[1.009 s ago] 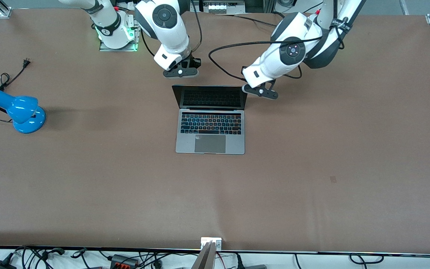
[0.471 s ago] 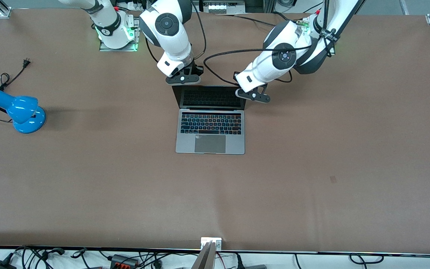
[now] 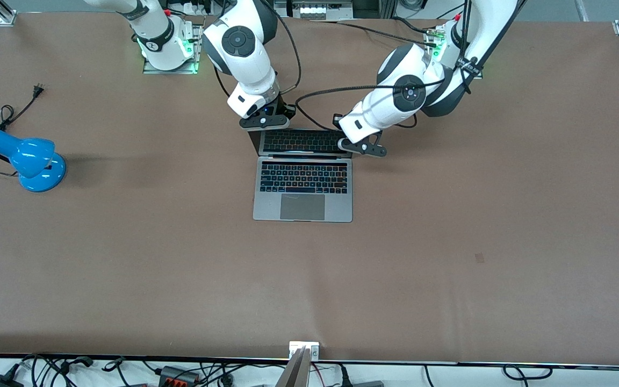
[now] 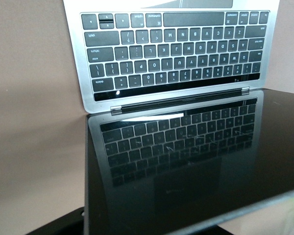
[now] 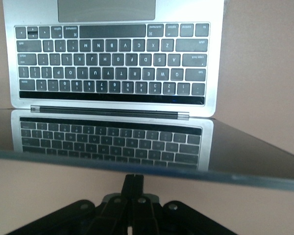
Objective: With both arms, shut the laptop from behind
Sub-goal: 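Push the screen down with both grippers until the lid shuts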
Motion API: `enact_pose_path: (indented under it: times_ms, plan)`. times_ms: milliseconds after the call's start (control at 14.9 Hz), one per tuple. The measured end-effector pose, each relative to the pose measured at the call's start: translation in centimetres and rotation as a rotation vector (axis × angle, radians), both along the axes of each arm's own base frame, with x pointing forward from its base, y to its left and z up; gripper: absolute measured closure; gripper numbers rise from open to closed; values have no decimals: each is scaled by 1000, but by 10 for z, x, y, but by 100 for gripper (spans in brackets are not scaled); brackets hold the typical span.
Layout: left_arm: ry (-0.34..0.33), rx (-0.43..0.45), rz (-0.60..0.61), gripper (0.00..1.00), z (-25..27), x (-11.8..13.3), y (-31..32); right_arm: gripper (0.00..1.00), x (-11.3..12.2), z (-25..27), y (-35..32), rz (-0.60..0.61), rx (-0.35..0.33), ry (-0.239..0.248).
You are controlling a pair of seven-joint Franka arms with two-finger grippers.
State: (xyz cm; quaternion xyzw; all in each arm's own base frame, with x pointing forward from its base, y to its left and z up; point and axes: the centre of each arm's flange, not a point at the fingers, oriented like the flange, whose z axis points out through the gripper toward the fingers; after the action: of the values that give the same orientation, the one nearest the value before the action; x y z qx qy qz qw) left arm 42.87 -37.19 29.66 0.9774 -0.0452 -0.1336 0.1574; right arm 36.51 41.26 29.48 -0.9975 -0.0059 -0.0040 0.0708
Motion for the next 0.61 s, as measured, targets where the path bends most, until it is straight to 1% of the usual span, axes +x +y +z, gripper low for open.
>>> enact_pose_path:
  times_ms: [202,404,605]
  plan:
    - [-4,-8,8,99,0,6,0,99,8,4,3,-7,10,-12]
    - [-22,-11,9,99,-2,26,1,99,24,7,8,-22,21,-26]
    - [-21,-5,16,99,-12,41,3,99,40,1,11,-37,22,-31]
